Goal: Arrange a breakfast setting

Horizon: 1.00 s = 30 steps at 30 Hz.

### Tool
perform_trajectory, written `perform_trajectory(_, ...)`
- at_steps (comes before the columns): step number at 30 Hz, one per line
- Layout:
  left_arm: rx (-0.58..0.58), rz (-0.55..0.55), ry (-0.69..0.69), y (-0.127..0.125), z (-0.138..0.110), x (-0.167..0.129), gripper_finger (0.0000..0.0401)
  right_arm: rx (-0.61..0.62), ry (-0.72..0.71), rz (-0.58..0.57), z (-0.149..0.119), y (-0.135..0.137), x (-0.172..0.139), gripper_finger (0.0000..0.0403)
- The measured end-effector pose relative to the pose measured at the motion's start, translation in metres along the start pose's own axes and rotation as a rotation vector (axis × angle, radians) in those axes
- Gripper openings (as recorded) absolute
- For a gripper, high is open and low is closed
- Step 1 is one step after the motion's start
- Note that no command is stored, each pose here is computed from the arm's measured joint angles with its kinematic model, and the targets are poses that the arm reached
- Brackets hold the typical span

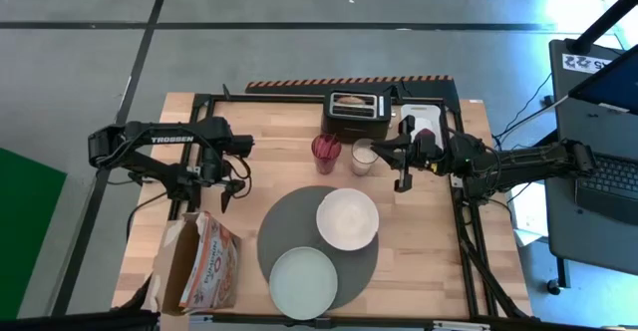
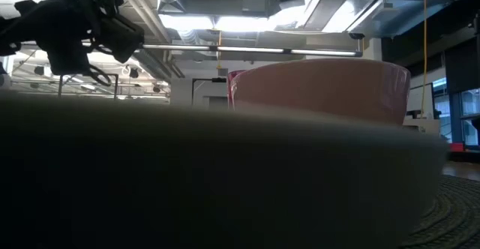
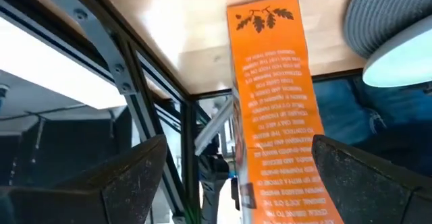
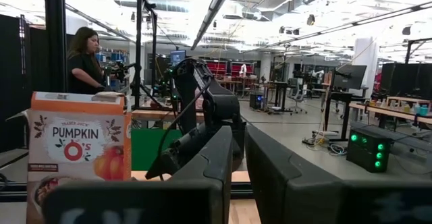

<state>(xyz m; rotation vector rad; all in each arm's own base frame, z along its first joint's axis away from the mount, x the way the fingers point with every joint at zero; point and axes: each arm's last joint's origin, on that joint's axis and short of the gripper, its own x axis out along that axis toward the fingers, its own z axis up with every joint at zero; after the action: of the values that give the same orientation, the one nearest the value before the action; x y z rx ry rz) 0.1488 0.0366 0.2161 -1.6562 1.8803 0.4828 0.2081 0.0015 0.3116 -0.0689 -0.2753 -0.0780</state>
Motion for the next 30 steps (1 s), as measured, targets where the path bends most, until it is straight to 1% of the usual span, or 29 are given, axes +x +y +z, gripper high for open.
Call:
perform_trajectory(4,0.039,-0.005,-0.035,-0.002,0.003,0.0,0.0365,0.0,0.0,0.0,0.0,0.0,0.0,0.0046)
perform_trajectory(8,0.119,0.004,-0.098,-0.005,0.008,0.0,0.0365,0.0,0.003,0.0,0.0,0.0,0.0,0.0046)
perform_trajectory(12,0.119,0.021,-0.125,-0.005,0.009,0.0,0.0365,0.0,0.008,0.001,-0.001,0.0,0.0,0.0046)
perform_trajectory(15,0.065,0.034,-0.134,-0.004,0.009,0.0,0.0365,0.003,0.018,0.002,-0.002,0.0,0.0,0.0046)
perform_trajectory(19,0.026,0.018,-0.11,-0.004,0.008,0.0,0.0368,0.003,0.022,0.002,-0.002,0.0,0.0,0.0046)
perform_trajectory(23,0.01,-0.007,-0.081,-0.005,0.007,0.0,0.0393,0.005,0.021,0.009,-0.002,0.0,0.0,0.0046)
perform_trajectory(27,0.007,-0.063,-0.002,-0.005,0.007,0.004,0.0395,0.019,0.016,0.046,-0.002,0.001,0.0,0.0046)
perform_trajectory(30,-0.021,-0.074,0.06,-0.004,0.006,0.012,0.0398,0.033,0.017,0.055,-0.002,0.002,0.0,0.0047)
